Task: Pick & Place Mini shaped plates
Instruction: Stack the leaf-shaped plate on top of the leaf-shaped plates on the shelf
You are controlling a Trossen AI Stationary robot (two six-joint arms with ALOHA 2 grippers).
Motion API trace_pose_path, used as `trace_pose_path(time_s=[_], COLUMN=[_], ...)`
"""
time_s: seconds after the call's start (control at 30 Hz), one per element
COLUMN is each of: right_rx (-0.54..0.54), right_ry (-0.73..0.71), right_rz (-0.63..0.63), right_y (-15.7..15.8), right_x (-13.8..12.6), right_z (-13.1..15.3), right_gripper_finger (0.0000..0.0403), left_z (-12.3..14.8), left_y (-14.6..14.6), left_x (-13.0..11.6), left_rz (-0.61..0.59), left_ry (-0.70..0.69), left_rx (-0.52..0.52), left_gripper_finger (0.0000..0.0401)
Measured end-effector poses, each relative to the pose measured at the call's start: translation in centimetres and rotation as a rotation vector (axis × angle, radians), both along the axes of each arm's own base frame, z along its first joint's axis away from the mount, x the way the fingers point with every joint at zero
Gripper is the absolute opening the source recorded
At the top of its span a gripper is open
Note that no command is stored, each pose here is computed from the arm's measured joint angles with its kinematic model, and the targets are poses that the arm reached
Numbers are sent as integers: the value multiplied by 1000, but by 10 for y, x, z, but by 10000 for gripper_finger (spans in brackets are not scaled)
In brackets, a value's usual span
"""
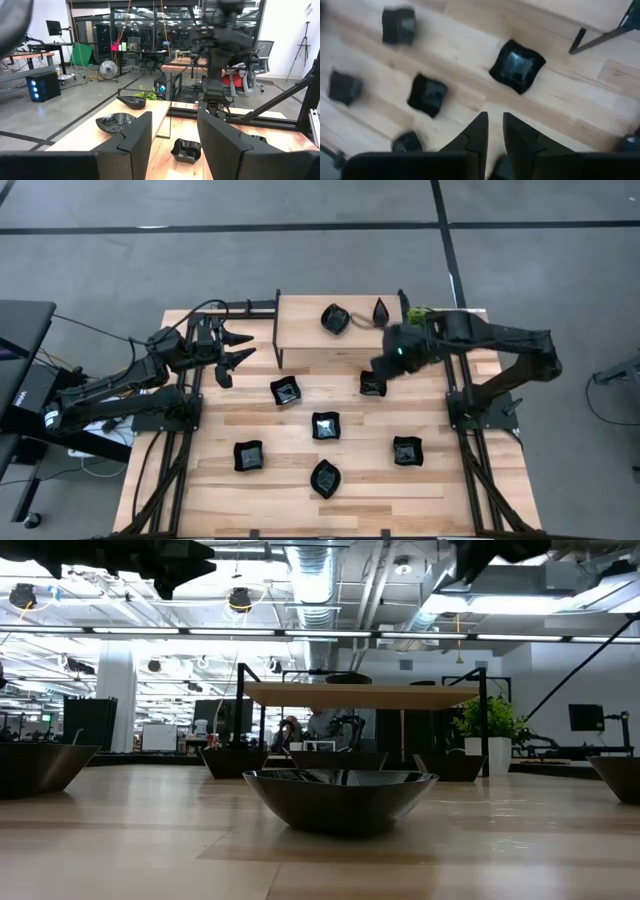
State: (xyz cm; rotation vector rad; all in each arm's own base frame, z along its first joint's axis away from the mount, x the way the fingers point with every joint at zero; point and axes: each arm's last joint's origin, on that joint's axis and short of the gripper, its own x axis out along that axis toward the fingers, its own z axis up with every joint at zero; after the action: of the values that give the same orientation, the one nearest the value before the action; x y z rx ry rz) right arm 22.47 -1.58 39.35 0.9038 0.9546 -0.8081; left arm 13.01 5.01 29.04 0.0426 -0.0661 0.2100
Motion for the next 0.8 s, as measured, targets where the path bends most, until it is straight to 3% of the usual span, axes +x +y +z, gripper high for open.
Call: trace_pose_path(time_s=[0.33, 0.43, 0.63, 0.8], right_rx=[-130, -127, -121, -83], right_ry=[11, -5, 39, 126], right_rz=[250, 319, 585, 648], right_y=[63, 82, 125, 151], right_x=[-2, 10, 44, 64], right_z=[-2, -9, -39, -70], right_gripper_finger=[54, 54, 54, 54], left_z=[0, 0, 0, 0], left_y=[0, 0, -2, -2], left_x=[0, 0, 1, 1], left_rz=[-3, -9, -28, -43], left_ry=[-8, -26, -44, -49], left_rx=[-43, -127, -221, -263], left_gripper_finger=[159, 159, 159, 159])
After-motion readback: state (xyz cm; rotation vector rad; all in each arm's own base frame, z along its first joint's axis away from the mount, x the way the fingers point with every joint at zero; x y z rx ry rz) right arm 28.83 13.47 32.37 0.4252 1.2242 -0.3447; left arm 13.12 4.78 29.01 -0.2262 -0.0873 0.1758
